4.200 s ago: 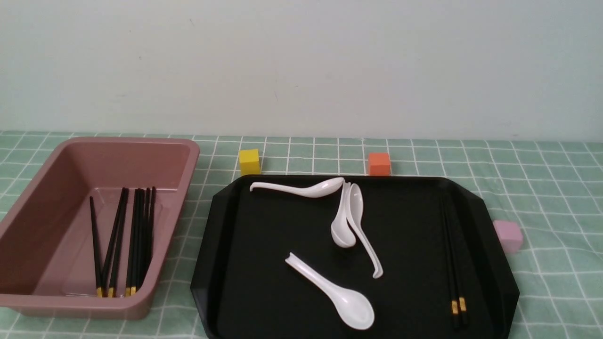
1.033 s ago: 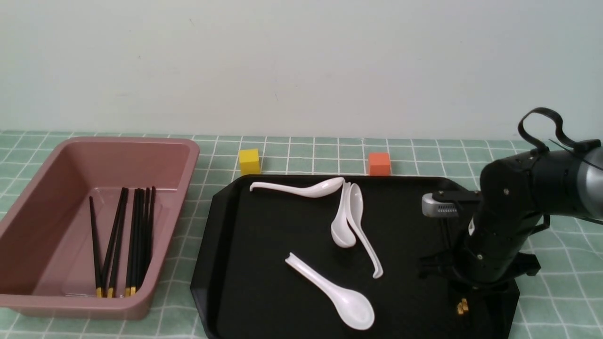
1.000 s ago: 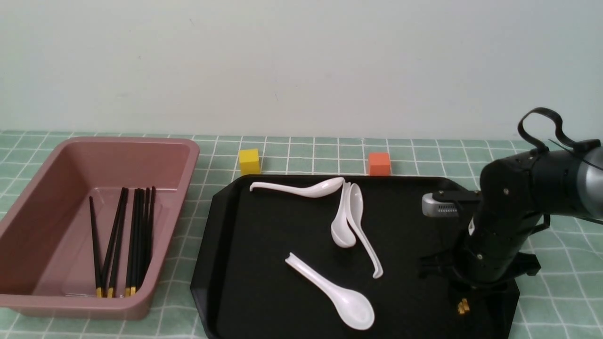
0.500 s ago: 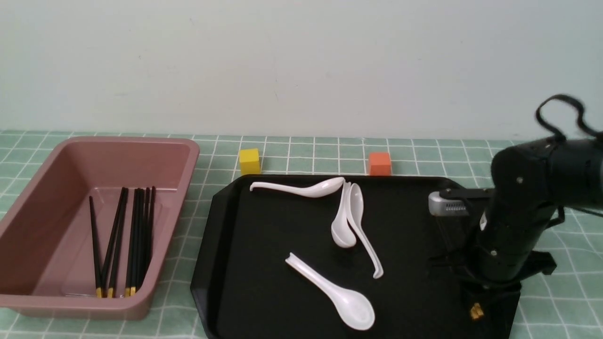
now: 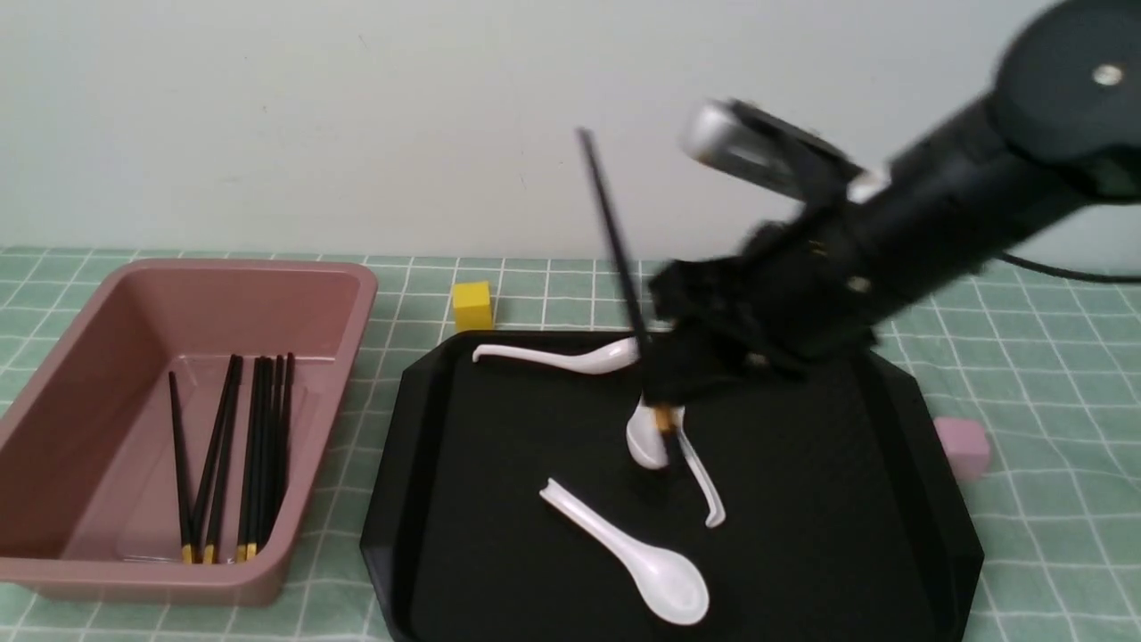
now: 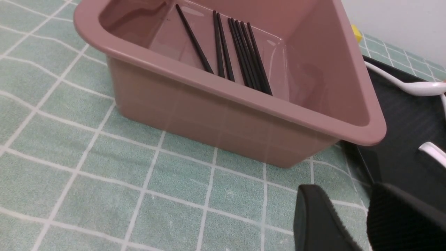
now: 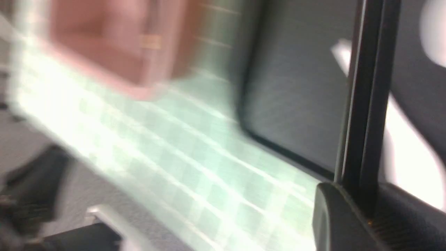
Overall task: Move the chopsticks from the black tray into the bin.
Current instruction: Use the right arm to put the chopsticks into the lunch box
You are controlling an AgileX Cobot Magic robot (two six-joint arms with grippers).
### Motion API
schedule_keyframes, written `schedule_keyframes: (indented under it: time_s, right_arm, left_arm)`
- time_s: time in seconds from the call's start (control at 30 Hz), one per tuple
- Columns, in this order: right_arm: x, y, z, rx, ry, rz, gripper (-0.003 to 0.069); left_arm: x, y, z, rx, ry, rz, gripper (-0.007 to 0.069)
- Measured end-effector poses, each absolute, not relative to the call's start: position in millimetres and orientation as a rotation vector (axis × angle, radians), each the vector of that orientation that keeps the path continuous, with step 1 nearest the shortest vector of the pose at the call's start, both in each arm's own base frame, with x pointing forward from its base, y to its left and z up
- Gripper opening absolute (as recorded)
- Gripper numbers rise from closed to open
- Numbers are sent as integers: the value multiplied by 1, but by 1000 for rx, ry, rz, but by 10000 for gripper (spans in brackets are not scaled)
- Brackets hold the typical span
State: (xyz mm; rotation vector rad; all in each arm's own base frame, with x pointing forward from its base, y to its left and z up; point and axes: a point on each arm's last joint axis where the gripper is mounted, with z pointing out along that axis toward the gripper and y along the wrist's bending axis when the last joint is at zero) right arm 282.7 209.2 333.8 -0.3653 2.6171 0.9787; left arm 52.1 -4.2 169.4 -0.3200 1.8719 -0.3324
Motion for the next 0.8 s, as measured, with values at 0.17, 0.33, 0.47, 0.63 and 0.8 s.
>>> schedule_keyframes:
  time_s: [0.17, 0.33, 0.47, 0.63, 0.8]
  right_arm:
    - [288, 285, 322, -543, 2569, 1049, 147]
    - [298, 355, 302, -614, 2506, 1138, 147]
    - [313, 402, 281, -541, 2399, 1229, 147]
    - [333, 428, 253, -426, 2300, 1237, 147]
    - [343, 435, 222, -418, 2299, 1188, 147]
  left_arm:
    - [52, -4, 169, -320, 1872, -332, 239]
    - [52, -4, 169, -320, 1872, -332, 239]
    - [52, -4, 169, -320, 1872, -332, 239]
    - [52, -4, 169, -320, 1872, -332, 239]
    - [52, -4, 169, -320, 1872, -332, 239]
